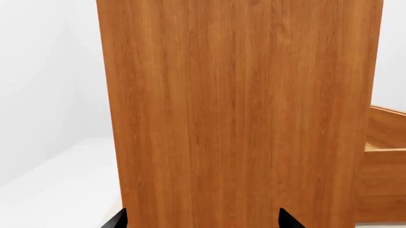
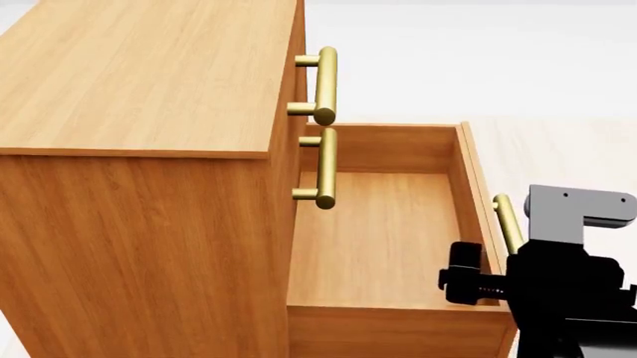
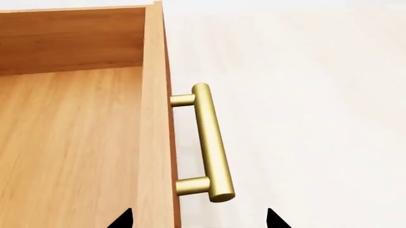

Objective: Put the bowl in the bottom drawer of the cabinet and close it.

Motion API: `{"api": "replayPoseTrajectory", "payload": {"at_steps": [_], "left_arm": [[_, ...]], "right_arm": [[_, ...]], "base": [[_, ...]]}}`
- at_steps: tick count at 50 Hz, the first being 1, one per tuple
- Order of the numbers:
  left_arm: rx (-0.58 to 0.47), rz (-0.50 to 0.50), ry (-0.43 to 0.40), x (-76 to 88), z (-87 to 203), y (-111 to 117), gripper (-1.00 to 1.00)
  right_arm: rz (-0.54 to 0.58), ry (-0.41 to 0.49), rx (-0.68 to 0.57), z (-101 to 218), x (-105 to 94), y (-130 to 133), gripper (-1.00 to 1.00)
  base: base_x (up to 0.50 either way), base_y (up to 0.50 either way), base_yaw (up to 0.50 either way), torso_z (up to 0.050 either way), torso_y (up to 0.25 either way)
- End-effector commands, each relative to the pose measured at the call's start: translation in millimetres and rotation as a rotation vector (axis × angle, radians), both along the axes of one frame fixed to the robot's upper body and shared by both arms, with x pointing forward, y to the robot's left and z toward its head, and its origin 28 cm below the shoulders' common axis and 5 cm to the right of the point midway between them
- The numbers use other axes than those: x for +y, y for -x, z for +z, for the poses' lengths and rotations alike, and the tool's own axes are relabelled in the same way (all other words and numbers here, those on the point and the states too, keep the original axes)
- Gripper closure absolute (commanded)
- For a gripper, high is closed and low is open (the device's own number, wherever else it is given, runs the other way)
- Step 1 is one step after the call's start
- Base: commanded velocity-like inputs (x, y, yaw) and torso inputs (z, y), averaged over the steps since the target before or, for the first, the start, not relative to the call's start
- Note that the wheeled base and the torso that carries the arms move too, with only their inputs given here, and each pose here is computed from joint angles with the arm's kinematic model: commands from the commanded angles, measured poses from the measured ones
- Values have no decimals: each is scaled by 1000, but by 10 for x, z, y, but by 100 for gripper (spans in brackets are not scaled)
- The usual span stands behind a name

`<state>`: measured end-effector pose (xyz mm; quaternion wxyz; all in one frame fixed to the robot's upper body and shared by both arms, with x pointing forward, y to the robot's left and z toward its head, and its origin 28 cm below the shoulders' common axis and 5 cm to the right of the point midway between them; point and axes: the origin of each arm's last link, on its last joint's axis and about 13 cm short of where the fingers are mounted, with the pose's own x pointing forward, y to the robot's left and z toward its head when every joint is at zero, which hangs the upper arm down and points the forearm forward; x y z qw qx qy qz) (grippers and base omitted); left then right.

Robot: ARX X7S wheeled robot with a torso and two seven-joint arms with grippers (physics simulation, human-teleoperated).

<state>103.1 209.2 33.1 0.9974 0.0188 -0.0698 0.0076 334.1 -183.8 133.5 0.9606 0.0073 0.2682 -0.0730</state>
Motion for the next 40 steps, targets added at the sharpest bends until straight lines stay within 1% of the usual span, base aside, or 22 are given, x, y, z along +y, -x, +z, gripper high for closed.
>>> {"api": "replayPoseTrajectory", "payload": {"at_steps": [1, 3, 5, 6, 8, 9, 13, 20, 26, 30, 33, 34, 36, 37, 38, 39, 40], "left_arm": [[0, 1, 0, 0, 2, 3, -100], [0, 1, 1, 0, 1, 2, -100], [0, 1, 1, 0, 1, 3, -100], [0, 1, 1, 0, 2, 3, -100], [-1, 1, 2, 0, 0, 3, -100], [-1, 1, 1, 0, -2, 0, -100], [-1, 1, 2, -3, -9, -5, -100], [-1, 1, 2, -2, -8, -3, -100], [-4, -1, 0, 0, 2, 3, -100], [-25, -10, 19, 3, 17, 9, -100], [-21, -2, 1, 2, 8, 7, -100], [-8, -3, -27, 3, 4, 7, -100], [4, -10, -22, -2, 3, 10, -100], [-9, -7, -27, -4, 6, 8, -100], [-30, -7, 12, -2, 17, 10, -100], [-25, -16, 42, 3, 17, 10, -100], [-22, -8, 19, 8, 24, 9, -100]], "right_arm": [[60, -21, -21, 49, -31, 58, -100], [68, -27, -25, 61, -28, 66, -100], [100, -52, -28, 94, -20, 98, -100], [93, -33, -38, 101, -21, 105, -100], [101, -42, -39, 113, -20, 118, -100], [101, -29, -54, 142, -21, 133, -100], [102, -47, -83, 243, -34, 166, -100], [96, -26, -143, 396, -47, 246, -100], [75, -11, -193, 514, -82, 309, -100], [53, 27, -242, 599, -105, 363, -100], [40, 18, -263, 661, -132, 406, -100], [40, 21, -270, 679, -138, 417, -100], [32, 13, -274, 694, -150, 426, -100], [24, 27, -282, 700, -160, 430, -100], [20, 26, -287, 710, -172, 441, -100], [15, 24, -290, 714, -178, 445, -100], [9, 28, -292, 716, -183, 448, -100]], "base": [[0, 0, 0, 0, 0], [0, 0, 0, 0, 0], [0, 0, 0, 0, 0], [0, 0, 0, 0, 0], [0, 0, 0, 0, 0], [0, 0, 0, 0, 0], [0, 0, 0, 0, 0], [0, 0, 0, 0, 0], [0, 0, 0, 0, 0], [0, 0, 0, 0, 0], [0, 0, 0, 0, 0], [0, 0, 0, 0, 0], [0, 0, 0, 0, 0], [0, 0, 0, 0, 0], [0, 0, 0, 0, 0], [0, 0, 0, 0, 0], [0, 0, 0, 0, 0]]}}
